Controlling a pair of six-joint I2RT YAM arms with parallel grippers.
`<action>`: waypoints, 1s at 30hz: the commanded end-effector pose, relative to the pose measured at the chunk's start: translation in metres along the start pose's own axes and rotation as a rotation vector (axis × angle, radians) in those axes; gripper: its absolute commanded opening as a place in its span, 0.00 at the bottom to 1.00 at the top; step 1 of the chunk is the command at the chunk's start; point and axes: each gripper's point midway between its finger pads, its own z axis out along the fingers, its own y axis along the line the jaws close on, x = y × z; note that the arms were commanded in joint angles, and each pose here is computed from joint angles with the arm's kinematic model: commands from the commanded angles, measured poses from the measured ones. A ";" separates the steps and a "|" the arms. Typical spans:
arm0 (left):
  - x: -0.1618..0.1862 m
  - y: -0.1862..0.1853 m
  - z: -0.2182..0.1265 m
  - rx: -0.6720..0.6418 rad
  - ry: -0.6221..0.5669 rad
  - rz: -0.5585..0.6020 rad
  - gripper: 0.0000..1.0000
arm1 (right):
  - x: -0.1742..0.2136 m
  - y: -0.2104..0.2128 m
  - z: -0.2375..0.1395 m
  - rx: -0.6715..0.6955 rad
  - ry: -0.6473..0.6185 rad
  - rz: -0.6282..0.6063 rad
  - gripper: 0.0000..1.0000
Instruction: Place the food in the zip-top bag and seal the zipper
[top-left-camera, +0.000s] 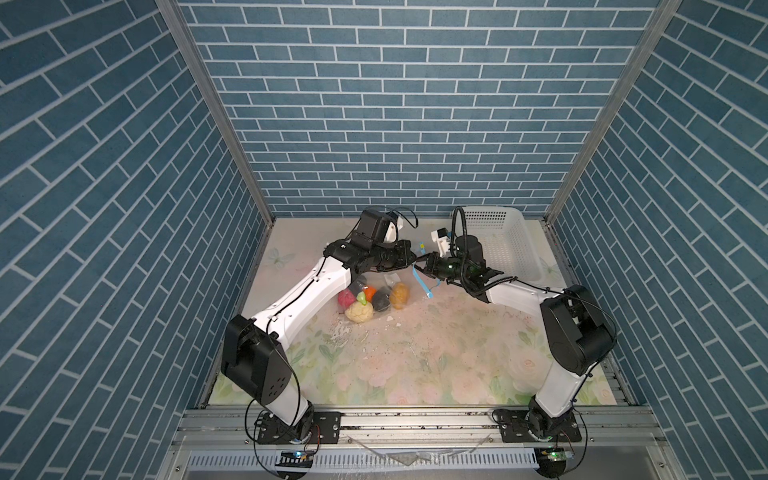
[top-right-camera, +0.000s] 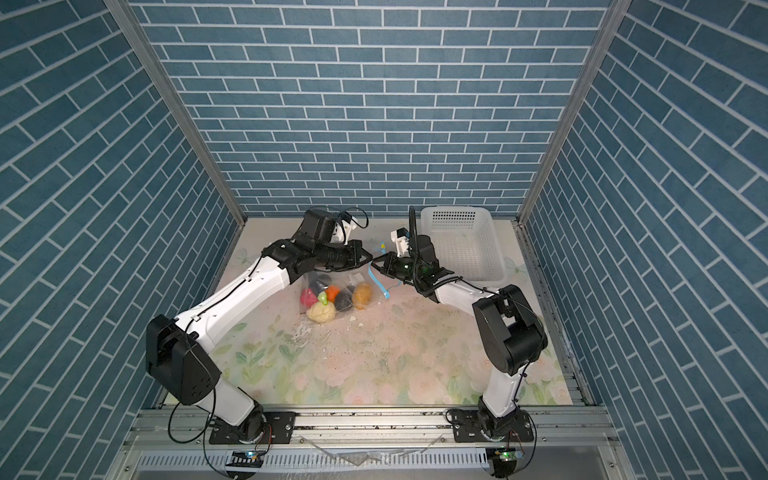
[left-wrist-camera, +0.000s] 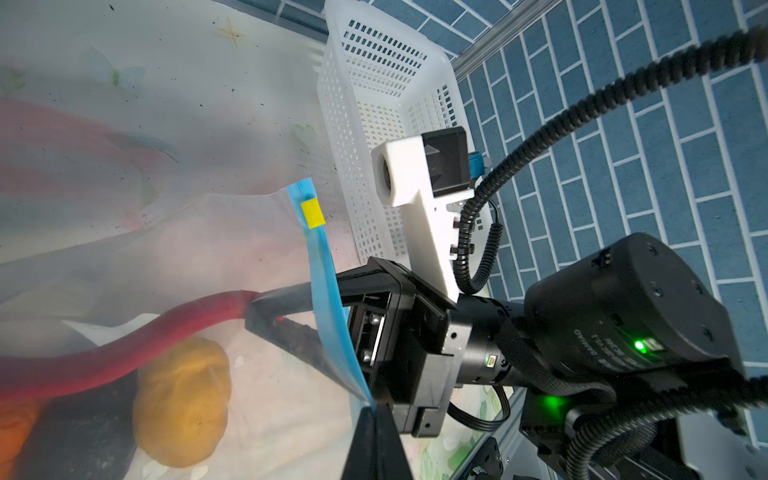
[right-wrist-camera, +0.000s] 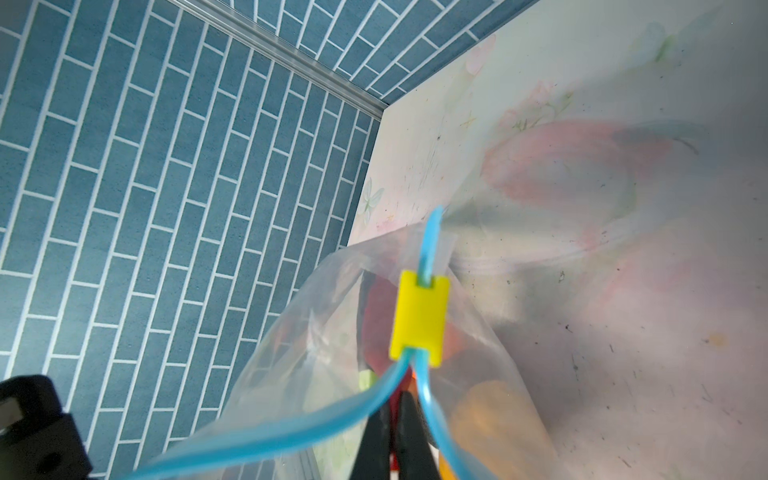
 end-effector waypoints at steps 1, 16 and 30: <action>-0.004 -0.005 -0.009 0.020 -0.027 0.014 0.03 | 0.006 -0.004 0.006 -0.010 -0.003 0.016 0.07; -0.004 -0.003 -0.007 0.018 -0.029 0.008 0.03 | 0.023 -0.014 0.018 0.009 0.042 0.029 0.14; -0.007 0.003 -0.008 0.000 -0.034 0.006 0.03 | 0.010 0.009 -0.031 0.188 0.060 -0.137 0.47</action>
